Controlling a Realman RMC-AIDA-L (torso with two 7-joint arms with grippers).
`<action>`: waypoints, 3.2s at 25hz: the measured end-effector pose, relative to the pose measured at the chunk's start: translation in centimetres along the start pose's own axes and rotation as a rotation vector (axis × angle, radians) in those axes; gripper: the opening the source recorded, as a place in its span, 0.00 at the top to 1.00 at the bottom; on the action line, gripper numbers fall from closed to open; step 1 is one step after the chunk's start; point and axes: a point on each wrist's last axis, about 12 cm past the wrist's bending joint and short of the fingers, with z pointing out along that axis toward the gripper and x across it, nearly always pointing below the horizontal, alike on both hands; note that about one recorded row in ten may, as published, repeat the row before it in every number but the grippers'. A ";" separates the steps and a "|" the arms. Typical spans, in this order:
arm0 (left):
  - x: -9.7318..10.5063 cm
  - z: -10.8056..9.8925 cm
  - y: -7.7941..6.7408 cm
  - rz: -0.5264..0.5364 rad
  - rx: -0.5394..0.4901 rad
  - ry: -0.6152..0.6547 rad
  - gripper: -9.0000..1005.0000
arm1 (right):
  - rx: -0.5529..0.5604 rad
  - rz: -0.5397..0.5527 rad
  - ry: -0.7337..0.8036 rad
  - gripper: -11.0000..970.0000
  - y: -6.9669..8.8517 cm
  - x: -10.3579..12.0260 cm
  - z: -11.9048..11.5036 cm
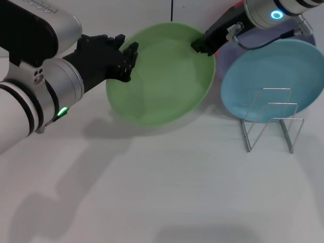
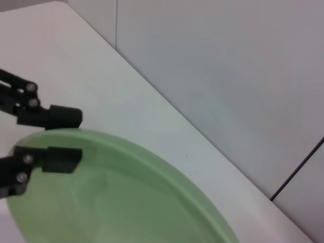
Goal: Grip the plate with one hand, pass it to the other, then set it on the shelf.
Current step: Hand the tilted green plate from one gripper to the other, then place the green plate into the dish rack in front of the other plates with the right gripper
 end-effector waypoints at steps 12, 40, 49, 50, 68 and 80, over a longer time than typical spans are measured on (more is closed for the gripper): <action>-1.0 -0.8 0.3 0.028 -0.019 -0.040 0.49 | -0.002 -0.008 0.006 0.90 0.3 0.1 -0.7; 4.0 -2.1 3.6 -0.042 -0.262 -0.145 0.15 | 0.151 -0.433 -0.092 0.95 0.2 -0.1 -10.0; 5.9 -1.6 3.8 -0.067 -0.303 -0.171 0.15 | 0.210 -0.582 -0.048 0.95 0.1 0.5 -11.2; 6.3 -1.4 3.8 -0.075 -0.310 -0.174 0.15 | 0.229 -0.607 -0.045 0.95 0.1 0.7 -11.7; 7.1 -0.1 4.1 -0.073 -0.320 -0.192 0.15 | 0.249 -0.786 -0.009 0.95 -0.1 2.2 -12.5; 7.2 0.4 3.8 -0.071 -0.307 -0.192 0.16 | 0.220 -0.860 0.037 0.95 -0.4 3.1 -11.9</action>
